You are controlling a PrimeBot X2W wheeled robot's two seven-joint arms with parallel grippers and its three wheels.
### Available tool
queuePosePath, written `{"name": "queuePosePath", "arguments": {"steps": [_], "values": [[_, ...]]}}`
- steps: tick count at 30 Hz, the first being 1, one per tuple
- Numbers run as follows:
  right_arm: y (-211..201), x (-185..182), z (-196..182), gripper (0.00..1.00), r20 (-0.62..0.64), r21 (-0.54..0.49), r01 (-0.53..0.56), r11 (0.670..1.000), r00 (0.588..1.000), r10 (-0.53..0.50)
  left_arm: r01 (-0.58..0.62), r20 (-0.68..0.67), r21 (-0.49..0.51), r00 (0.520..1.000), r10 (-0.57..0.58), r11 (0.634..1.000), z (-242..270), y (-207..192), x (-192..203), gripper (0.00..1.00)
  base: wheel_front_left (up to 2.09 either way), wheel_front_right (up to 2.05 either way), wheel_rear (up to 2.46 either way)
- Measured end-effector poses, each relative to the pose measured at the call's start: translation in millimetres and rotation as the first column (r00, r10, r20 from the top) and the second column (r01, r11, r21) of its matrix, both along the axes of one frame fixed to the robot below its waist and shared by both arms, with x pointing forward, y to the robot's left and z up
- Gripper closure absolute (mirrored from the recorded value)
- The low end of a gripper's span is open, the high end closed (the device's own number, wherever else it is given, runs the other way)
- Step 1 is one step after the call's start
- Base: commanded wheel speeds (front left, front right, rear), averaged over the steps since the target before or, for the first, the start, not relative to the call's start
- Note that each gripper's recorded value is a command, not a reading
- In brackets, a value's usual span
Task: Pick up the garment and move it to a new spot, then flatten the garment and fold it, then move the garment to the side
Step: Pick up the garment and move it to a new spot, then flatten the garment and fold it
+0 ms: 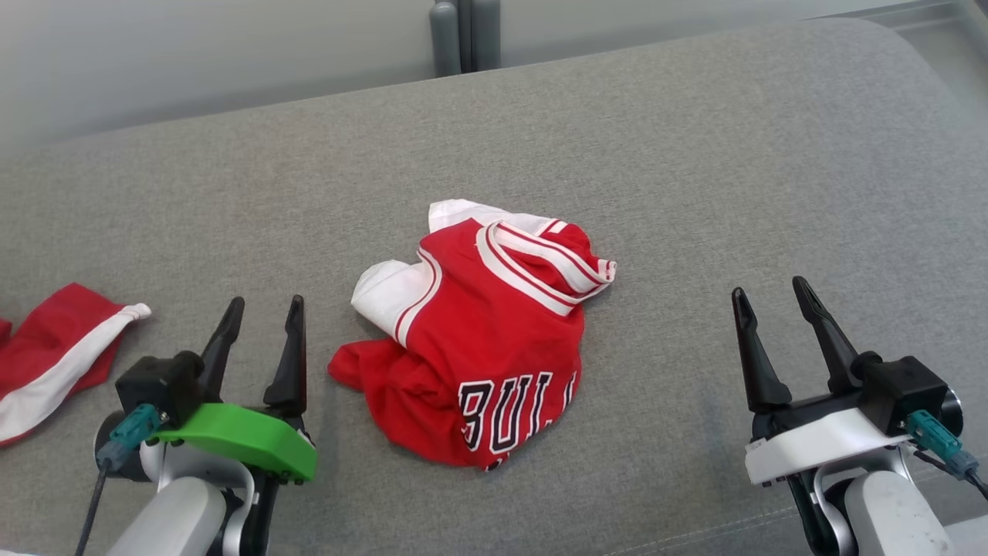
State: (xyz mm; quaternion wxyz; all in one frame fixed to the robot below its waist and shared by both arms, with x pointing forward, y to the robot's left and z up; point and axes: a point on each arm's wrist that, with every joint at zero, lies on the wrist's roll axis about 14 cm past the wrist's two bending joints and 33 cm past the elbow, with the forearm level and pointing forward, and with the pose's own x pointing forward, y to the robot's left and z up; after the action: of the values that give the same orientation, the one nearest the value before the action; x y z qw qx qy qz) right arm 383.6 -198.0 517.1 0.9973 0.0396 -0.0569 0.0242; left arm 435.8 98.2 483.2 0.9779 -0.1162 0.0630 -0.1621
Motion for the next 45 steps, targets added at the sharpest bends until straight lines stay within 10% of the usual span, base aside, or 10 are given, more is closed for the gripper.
{"name": "queuePosePath", "arguments": {"steps": [24, 37, 45], "values": [[27, -22, 4, 0.0, 0.008, -0.03, -0.105, 0.994, 0.994, 0.105, -0.203, -0.005, 0.019, 0.979, 0.204, 0.979, -19, 57, -68, 0.0, 0.0, 0.0, 0.0], [52, -9, 6, 0.0, 0.012, -0.027, -0.177, 0.984, 0.984, 0.178, -0.039, -0.182, -0.148, 0.983, 0.012, 0.988, -28, -5, -41, 0.0, 0.0, 0.0, 0.0], [29, -16, 0, 0.0, -0.009, -0.017, -0.104, 0.994, 0.995, 0.103, 0.045, -0.42, -0.24, 0.896, -0.145, 0.97, -54, -54, -23, 0.0, 0.0, 0.0, 0.0]]}}
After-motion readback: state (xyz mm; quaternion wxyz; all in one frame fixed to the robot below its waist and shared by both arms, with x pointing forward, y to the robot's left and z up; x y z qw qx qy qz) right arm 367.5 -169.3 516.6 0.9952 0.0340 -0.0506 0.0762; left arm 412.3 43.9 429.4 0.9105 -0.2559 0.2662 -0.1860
